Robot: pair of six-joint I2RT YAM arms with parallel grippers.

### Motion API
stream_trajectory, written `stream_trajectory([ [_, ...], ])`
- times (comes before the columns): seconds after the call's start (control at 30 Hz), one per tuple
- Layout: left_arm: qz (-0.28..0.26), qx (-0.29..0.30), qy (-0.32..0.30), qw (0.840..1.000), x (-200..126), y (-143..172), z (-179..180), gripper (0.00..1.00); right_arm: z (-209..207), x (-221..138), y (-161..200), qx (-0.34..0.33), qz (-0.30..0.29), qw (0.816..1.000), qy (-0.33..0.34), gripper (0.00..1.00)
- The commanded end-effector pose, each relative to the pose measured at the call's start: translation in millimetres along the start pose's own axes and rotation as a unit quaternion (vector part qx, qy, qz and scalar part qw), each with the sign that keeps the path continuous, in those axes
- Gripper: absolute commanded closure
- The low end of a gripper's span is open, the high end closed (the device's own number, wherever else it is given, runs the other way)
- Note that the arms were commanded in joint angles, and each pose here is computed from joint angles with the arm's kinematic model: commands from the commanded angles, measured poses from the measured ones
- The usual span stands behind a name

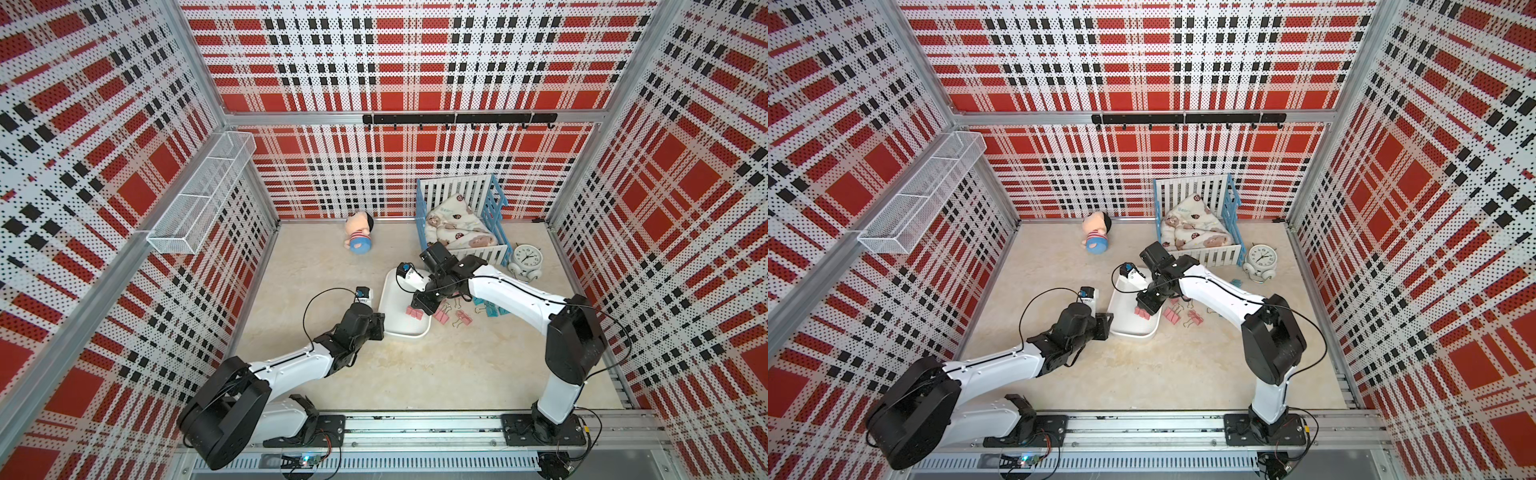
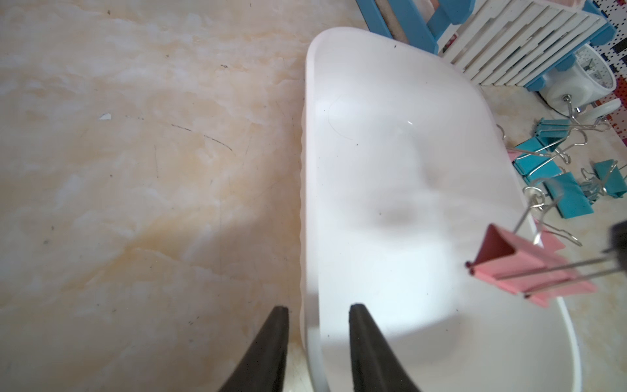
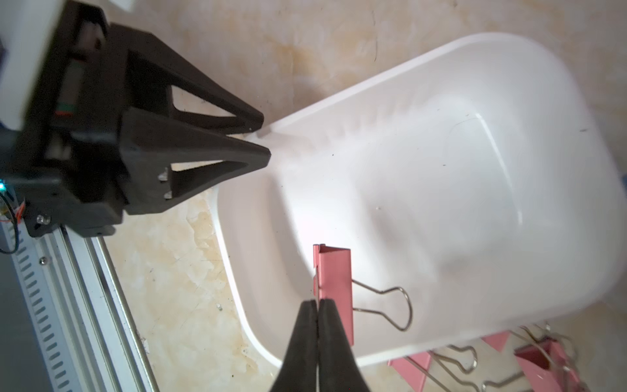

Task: Take out the binder clips from the storage box
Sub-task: Pick up the binder clip from the storage box.

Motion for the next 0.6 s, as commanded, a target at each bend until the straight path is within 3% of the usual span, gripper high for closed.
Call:
stream_trajectory([
  [0.0,-0.014,-0.001,0.002,1.0,-4,-4,-2,0.63,-4,-35,-3,0.027,-0.047,0.998,0.023,1.0],
  [0.23,-0.019,-0.001,0.008,1.0,-6,-4,-3,0.63,-12,-68,24,0.105,-0.088,0.99,0.03,1.0],
  [0.57,-0.02,0.0,0.013,1.0,-9,0,-4,0.63,-5,-58,84,0.189,-0.076,0.979,0.0,1.0],
])
Point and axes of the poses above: each gripper's point midway between its finger pads, its own x axis out along the fingers, its own z axis along the line the jaws close on, y = z × x, the point moved 10 cm from there along -x, back along the fingers, and after that the axes turned 9 degrees about x, right-handed, at the moved point
